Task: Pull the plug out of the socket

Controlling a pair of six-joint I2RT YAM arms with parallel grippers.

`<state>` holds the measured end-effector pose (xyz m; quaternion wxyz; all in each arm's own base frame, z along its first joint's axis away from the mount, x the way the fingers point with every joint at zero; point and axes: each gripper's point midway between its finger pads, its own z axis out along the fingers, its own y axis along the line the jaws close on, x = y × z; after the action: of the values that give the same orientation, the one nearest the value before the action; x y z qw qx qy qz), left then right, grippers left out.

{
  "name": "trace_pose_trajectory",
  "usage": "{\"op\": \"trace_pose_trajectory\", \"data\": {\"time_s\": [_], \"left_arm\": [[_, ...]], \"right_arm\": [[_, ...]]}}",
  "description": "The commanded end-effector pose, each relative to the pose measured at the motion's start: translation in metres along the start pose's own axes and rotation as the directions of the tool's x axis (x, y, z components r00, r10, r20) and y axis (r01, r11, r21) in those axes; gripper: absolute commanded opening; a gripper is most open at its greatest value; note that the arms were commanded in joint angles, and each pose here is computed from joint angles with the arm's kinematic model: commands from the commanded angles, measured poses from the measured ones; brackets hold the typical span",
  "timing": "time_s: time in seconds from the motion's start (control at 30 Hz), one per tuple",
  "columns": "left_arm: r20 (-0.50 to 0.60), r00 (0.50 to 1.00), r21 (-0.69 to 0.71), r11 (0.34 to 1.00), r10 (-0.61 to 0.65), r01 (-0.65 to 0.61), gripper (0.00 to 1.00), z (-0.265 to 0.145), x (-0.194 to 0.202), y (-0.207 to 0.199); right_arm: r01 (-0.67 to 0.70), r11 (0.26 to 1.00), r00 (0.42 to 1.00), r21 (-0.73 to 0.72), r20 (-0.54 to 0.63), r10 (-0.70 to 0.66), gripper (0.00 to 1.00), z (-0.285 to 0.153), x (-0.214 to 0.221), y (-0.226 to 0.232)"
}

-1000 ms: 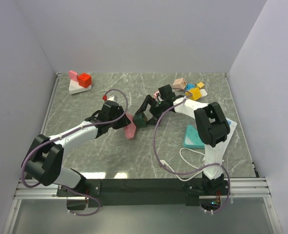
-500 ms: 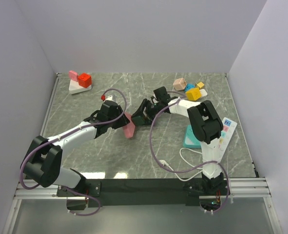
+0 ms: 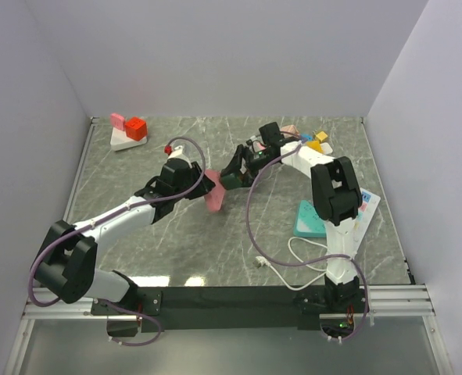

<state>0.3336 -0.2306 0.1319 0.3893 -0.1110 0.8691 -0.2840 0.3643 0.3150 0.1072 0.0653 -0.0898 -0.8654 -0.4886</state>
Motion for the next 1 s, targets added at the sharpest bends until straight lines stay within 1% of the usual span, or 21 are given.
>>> {"op": "trace_pose_trajectory", "data": {"time_s": [0.0,0.2,0.4,0.43,0.53,0.57,0.63,0.67,0.73,0.77,0.87,0.97], "left_arm": [[-0.031,0.998,-0.142,0.988,0.057,-0.06,0.01,-0.008,0.011,0.042],[-0.041,0.996,-0.156,0.984,0.074,-0.08,0.0,-0.003,0.009,0.044],[-0.038,0.996,-0.177,0.98,0.086,-0.091,0.01,-0.002,0.005,0.048],[-0.039,0.996,-0.176,0.98,0.084,-0.09,0.01,-0.002,0.005,0.047],[-0.032,0.997,-0.162,0.984,0.075,-0.079,0.0,0.0,0.002,0.043],[-0.034,0.997,-0.156,0.985,0.073,-0.077,0.0,0.003,0.002,0.041],[-0.025,0.998,-0.146,0.987,0.062,-0.065,0.01,0.006,-0.005,0.033],[-0.028,0.998,-0.149,0.987,0.057,-0.061,0.01,0.009,-0.005,0.033],[-0.02,0.998,-0.137,0.989,0.055,-0.057,0.0,0.012,-0.012,0.025],[-0.022,0.998,-0.144,0.988,0.054,-0.056,0.0,0.014,-0.012,0.025],[-0.015,0.998,-0.151,0.987,0.059,-0.061,0.01,0.015,-0.017,0.023],[-0.018,0.998,-0.164,0.984,0.065,-0.067,0.01,0.014,-0.015,0.028]], "right_arm": [[0.07,0.995,0.997,-0.068,0.031,-0.068,0.0,-0.054,-0.021,0.004],[0.09,0.99,0.995,-0.106,0.054,-0.085,0.0,-0.072,-0.026,0.011],[0.087,0.992,0.994,-0.095,0.068,-0.081,0.0,-0.084,-0.027,0.006],[0.081,0.994,0.994,-0.073,0.077,-0.076,0.0,-0.085,-0.028,0.001],[0.093,0.996,0.992,-0.012,0.081,-0.092,0.0,-0.074,-0.022,-0.003],[0.092,0.996,0.995,0.006,0.048,-0.092,0.0,-0.058,-0.007,-0.005],[0.096,0.995,0.994,0.01,0.054,-0.097,0.0,-0.042,0.003,0.001],[0.089,0.995,0.995,0.04,0.035,-0.091,0.0,-0.026,0.017,-0.006],[0.097,0.994,0.995,0.053,0.024,-0.098,0.0,-0.012,0.029,-0.002],[0.106,0.992,0.994,0.069,-0.001,-0.106,0.0,-0.001,0.04,-0.003],[0.117,0.989,0.993,0.092,-0.032,-0.115,0.0,0.006,0.047,-0.007],[0.14,0.986,0.989,0.093,-0.063,-0.135,0.0,-0.005,0.046,-0.008]]}}
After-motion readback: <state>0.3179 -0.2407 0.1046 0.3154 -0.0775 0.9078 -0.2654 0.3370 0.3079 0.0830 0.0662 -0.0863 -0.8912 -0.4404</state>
